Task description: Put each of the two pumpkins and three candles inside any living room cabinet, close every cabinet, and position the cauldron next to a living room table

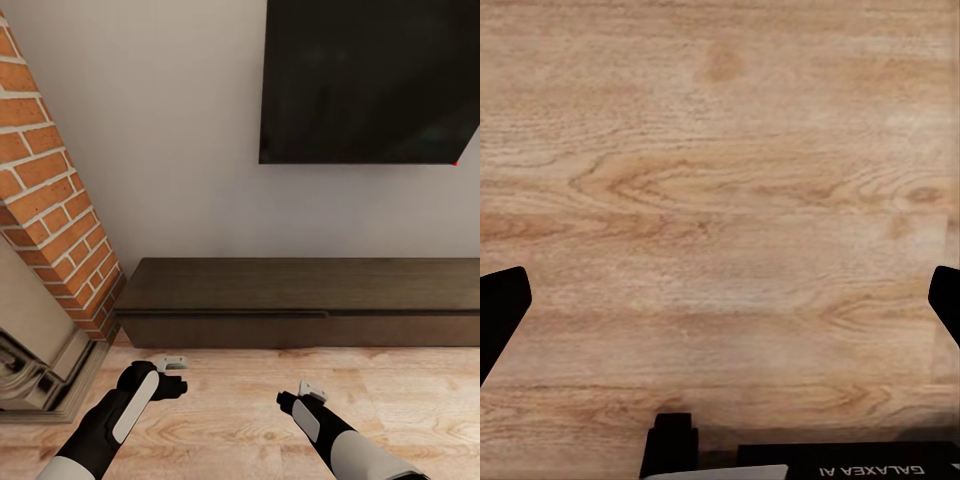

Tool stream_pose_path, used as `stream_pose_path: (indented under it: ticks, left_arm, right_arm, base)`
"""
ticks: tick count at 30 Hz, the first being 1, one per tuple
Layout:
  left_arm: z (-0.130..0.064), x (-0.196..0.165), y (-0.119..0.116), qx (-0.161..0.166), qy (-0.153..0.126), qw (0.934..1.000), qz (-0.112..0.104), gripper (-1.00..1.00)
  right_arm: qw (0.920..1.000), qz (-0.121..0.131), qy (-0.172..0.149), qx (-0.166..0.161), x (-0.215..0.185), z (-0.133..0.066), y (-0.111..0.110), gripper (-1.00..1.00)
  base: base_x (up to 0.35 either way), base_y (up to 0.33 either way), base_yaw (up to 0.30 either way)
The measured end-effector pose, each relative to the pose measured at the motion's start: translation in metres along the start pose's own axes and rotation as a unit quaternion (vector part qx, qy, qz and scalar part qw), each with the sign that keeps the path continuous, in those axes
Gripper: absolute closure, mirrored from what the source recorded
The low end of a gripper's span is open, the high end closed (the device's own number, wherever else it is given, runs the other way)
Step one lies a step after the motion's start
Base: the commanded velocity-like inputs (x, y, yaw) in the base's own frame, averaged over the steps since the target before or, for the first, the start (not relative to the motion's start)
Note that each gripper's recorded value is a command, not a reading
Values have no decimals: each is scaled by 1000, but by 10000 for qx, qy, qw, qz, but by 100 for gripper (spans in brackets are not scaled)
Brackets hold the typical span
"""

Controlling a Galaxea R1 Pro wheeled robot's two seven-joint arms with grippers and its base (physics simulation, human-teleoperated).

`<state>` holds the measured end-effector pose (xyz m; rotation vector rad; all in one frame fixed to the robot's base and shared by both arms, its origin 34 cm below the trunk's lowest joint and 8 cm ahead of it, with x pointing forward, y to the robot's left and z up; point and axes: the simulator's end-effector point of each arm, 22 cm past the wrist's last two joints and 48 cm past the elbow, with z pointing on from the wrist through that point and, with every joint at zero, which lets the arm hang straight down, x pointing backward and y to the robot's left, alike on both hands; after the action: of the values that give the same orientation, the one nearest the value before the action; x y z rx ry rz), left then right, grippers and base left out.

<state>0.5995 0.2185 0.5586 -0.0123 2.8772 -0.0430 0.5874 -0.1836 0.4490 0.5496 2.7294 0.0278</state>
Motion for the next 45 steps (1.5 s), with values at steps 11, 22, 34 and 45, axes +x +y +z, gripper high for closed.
stream_pose_path:
  ticks: [11, 22, 34, 45]
  left_arm:
    - [0, 0, -1, 3, 3, 10000, 3, -100]
    - [0, 0, -1, 0, 2, 10000, 9, -100]
    - [-11, -4, -6, 13, -13, 10000, 29, -100]
    - [-23, -9, -6, 13, -11, 10000, 34, -100]
  right_arm:
    - [10000, 2, -5, 2, 0, 1, 0, -100]
    - [10000, 37, -83, 0, -3, 1, 0, -100]
    - [10000, 52, -73, 0, -7, -10, 1, -100]
    - [9999, 103, -42, -7, -11, -21, 3, -100]
  base:
    - [-90, 0, 0]
    - [-275, 0, 0]
    - [-26, 0, 0]
    - [0, 0, 0]
